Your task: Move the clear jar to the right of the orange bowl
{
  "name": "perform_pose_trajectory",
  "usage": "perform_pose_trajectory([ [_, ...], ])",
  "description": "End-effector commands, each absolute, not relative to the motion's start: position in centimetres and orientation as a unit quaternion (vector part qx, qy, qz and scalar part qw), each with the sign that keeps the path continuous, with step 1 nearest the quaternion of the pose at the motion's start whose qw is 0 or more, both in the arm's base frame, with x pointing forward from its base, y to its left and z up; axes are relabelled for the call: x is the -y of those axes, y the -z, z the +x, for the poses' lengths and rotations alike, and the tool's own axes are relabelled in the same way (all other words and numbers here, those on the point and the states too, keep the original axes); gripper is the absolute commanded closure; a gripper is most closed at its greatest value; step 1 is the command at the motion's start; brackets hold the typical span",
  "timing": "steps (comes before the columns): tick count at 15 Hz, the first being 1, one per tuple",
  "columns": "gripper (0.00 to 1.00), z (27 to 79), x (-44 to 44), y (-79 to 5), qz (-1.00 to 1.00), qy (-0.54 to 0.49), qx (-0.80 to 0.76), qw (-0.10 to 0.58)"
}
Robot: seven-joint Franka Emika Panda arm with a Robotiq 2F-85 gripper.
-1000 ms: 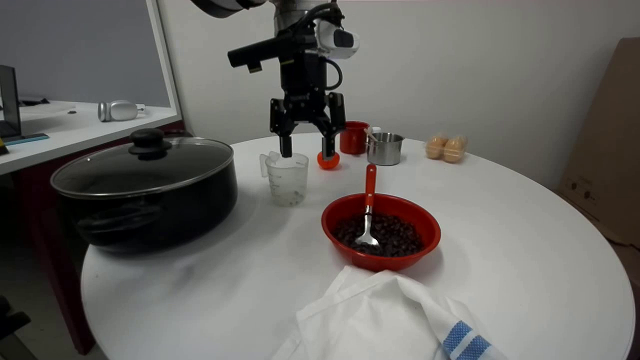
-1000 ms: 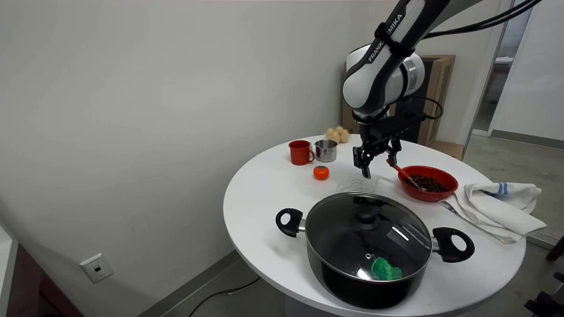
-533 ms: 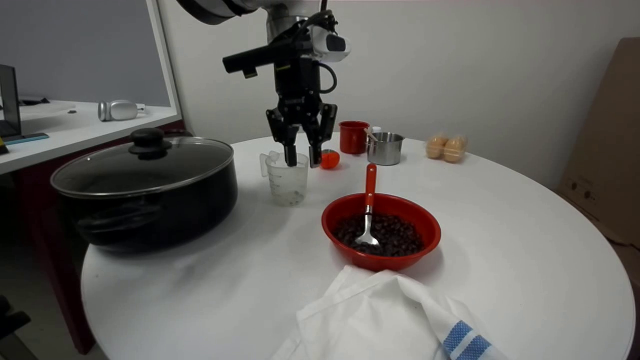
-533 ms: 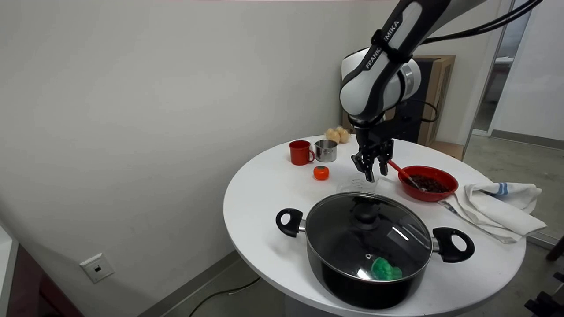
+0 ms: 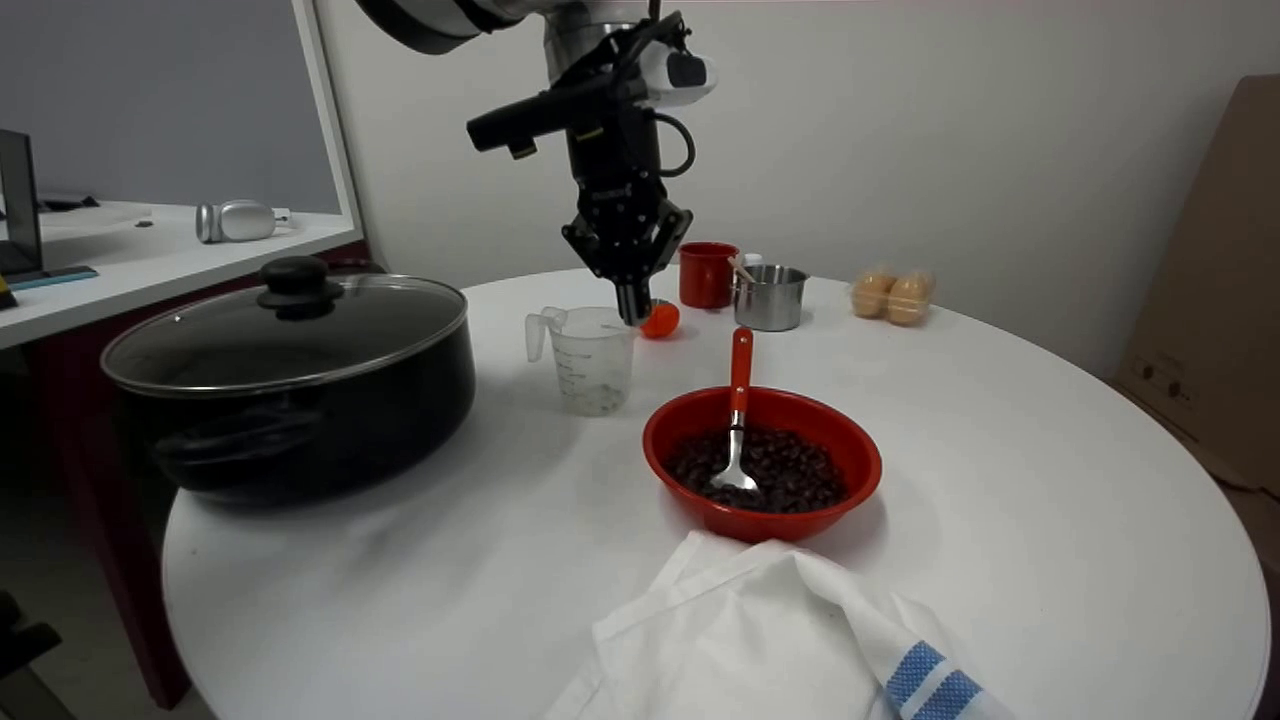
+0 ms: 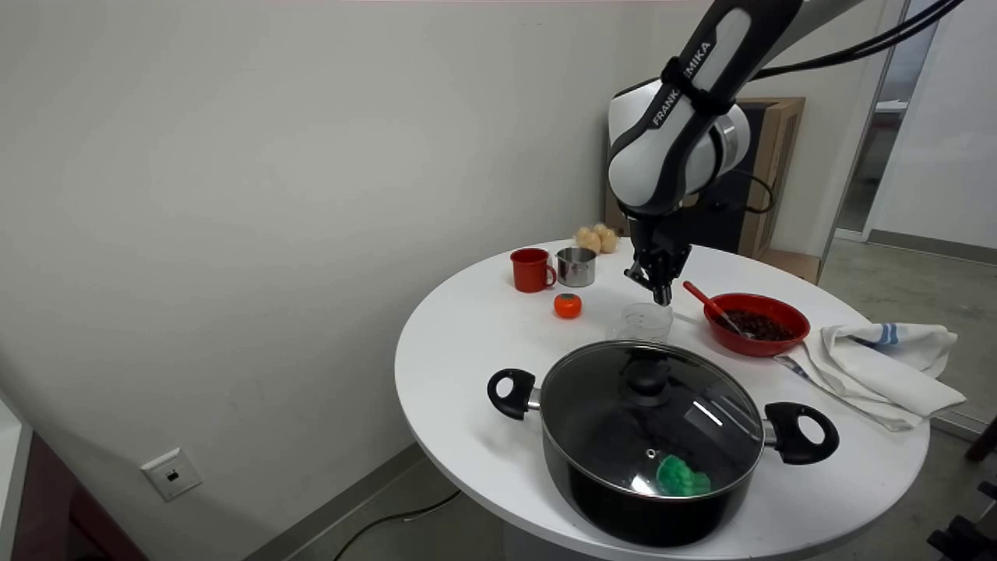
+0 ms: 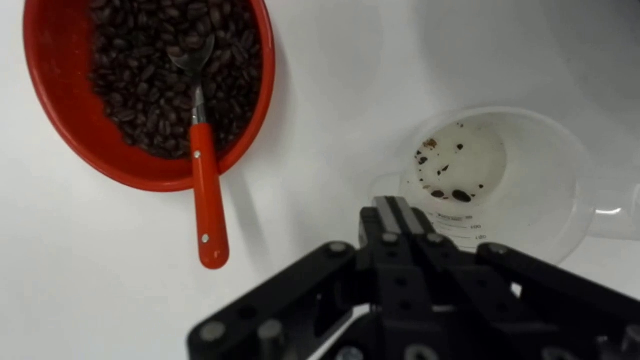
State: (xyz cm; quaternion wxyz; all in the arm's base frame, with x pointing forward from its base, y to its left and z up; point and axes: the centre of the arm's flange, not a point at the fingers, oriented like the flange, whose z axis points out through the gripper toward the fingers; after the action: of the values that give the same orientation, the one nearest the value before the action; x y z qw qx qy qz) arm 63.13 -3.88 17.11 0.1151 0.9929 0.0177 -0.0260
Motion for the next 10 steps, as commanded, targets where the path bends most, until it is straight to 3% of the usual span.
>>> perform_pose_trajectory([
  [1, 0.65, 62.3, 3.5, -17.2, 0.991, 0.013, -0.025, 0.127],
  [10, 0.02, 60.7, 3.3, -18.2, 0.991, -0.009, 0.052, 0.122],
])
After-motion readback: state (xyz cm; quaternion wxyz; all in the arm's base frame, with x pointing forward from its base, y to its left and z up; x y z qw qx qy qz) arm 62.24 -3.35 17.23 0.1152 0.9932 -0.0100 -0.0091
